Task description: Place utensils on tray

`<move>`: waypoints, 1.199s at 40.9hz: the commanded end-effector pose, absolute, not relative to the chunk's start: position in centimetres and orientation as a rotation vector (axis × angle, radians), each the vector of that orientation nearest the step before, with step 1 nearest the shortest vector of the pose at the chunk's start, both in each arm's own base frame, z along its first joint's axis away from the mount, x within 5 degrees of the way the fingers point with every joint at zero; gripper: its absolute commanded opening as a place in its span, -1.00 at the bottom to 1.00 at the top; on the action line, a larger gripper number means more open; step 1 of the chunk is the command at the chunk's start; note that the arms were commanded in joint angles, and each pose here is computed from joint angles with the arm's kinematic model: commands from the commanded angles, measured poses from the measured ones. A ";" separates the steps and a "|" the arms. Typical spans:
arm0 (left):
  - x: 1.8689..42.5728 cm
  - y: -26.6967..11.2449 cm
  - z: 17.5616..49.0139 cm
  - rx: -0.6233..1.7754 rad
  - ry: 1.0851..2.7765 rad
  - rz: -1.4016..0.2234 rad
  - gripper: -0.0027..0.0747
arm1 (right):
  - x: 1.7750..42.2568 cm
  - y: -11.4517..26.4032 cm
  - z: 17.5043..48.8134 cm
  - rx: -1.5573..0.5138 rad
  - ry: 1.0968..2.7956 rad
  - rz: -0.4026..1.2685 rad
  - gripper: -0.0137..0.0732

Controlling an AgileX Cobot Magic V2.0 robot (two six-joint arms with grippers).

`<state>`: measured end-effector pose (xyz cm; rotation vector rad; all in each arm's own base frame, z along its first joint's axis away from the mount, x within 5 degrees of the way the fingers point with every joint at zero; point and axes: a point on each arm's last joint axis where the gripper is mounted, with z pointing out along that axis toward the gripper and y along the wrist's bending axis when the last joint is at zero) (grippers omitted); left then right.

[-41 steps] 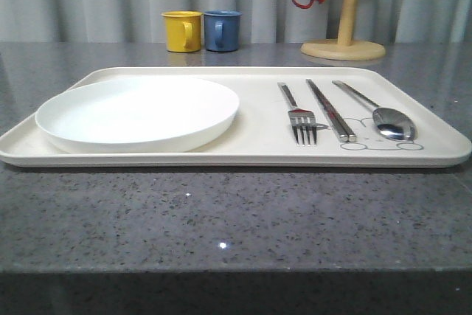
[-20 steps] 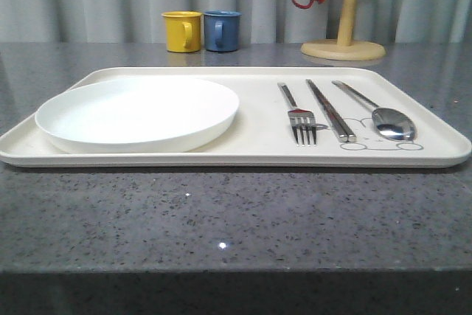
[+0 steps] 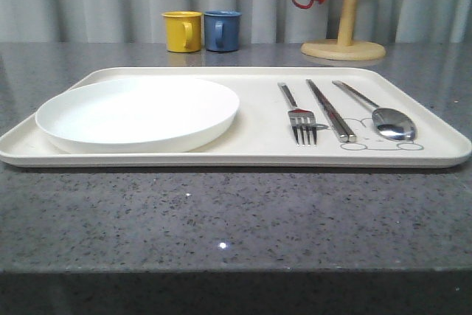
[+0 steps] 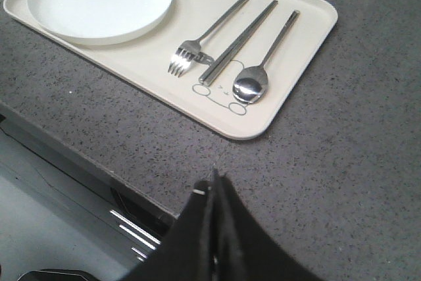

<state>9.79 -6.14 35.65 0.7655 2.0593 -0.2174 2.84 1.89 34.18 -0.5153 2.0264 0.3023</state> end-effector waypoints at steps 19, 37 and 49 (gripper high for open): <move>9.7 -6.2 36.8 0.734 1.946 -0.244 -0.98 | 3.2 1.9 35.4 -0.501 1.945 0.293 -0.84; 6.2 -1.3 28.0 0.249 1.600 -0.071 -0.98 | 3.2 1.9 35.4 -0.501 1.945 0.292 -0.84; 5.4 -0.3 22.7 0.118 1.480 0.026 -0.98 | 3.2 1.9 35.4 -0.501 1.945 0.292 -0.84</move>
